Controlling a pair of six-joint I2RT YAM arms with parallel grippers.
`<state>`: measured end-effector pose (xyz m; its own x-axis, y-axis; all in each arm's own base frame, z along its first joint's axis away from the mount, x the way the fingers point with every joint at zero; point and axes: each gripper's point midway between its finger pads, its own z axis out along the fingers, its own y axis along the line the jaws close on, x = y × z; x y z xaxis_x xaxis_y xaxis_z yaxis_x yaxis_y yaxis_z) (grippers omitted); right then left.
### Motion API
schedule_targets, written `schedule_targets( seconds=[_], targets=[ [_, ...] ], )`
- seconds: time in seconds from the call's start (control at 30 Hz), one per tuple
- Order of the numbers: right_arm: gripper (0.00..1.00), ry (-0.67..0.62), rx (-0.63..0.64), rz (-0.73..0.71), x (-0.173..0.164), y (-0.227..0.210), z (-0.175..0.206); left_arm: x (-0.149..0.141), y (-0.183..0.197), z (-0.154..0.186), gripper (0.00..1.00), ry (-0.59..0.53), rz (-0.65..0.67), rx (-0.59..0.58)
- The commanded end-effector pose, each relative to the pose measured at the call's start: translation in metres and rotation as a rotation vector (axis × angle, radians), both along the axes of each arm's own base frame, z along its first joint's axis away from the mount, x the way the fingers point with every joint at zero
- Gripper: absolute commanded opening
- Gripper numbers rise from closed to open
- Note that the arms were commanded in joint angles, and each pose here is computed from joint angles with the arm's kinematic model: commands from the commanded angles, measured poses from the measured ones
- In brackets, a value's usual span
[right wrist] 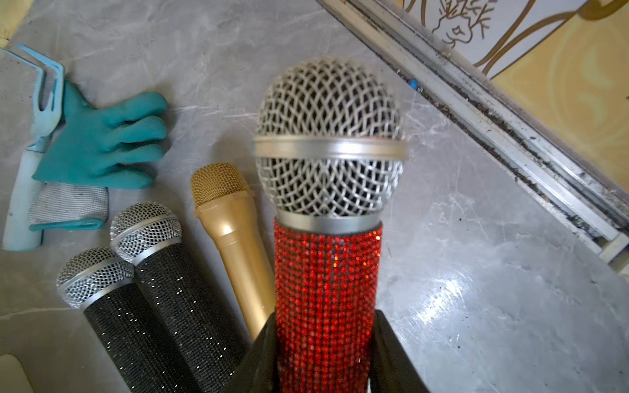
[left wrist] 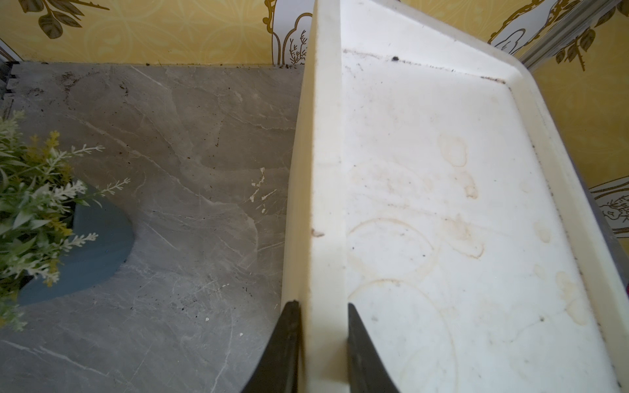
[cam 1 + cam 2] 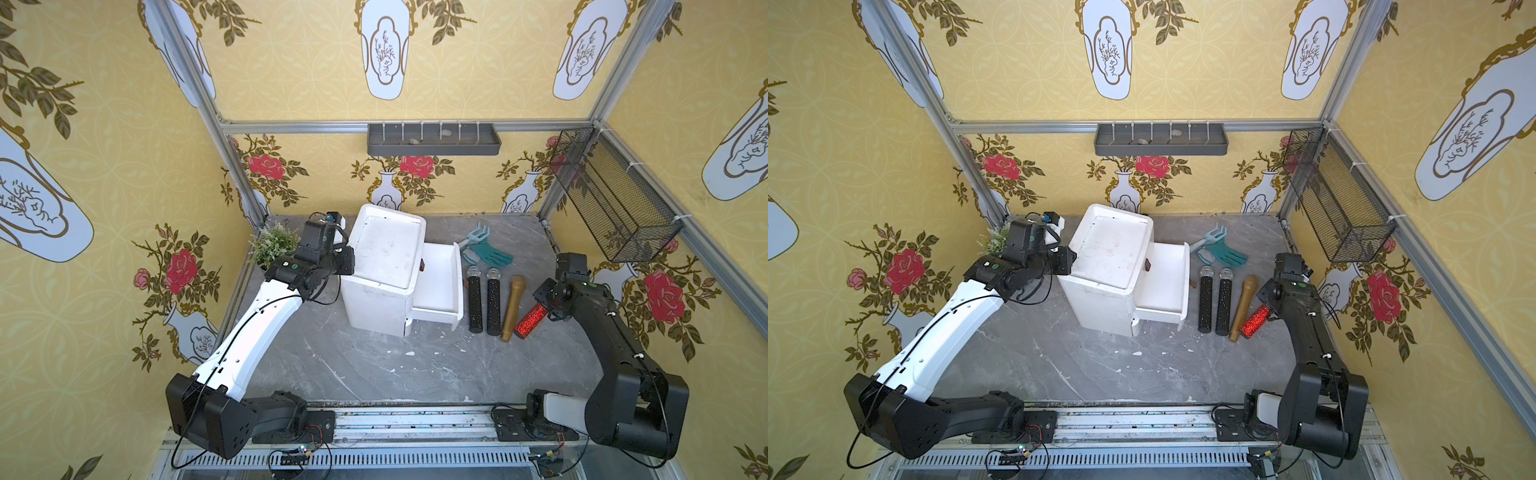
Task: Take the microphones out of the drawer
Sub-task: Place the microphone at the center of the board.
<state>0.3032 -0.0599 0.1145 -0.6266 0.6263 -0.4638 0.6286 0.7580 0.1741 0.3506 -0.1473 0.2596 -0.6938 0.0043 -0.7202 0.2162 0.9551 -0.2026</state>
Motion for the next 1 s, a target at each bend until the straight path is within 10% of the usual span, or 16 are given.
schedule_targets(
  seconds=[0.0,0.97],
  targets=[
    [0.3,-0.016,0.02,0.023,0.006,0.003,-0.009,-0.012,0.001,-0.023,0.0,0.106,0.005,-0.001],
    [0.4,0.097,0.138,0.136,0.011,0.027,-0.081,-0.012,0.0,-0.025,0.0,0.111,0.009,-0.007]
  ],
)
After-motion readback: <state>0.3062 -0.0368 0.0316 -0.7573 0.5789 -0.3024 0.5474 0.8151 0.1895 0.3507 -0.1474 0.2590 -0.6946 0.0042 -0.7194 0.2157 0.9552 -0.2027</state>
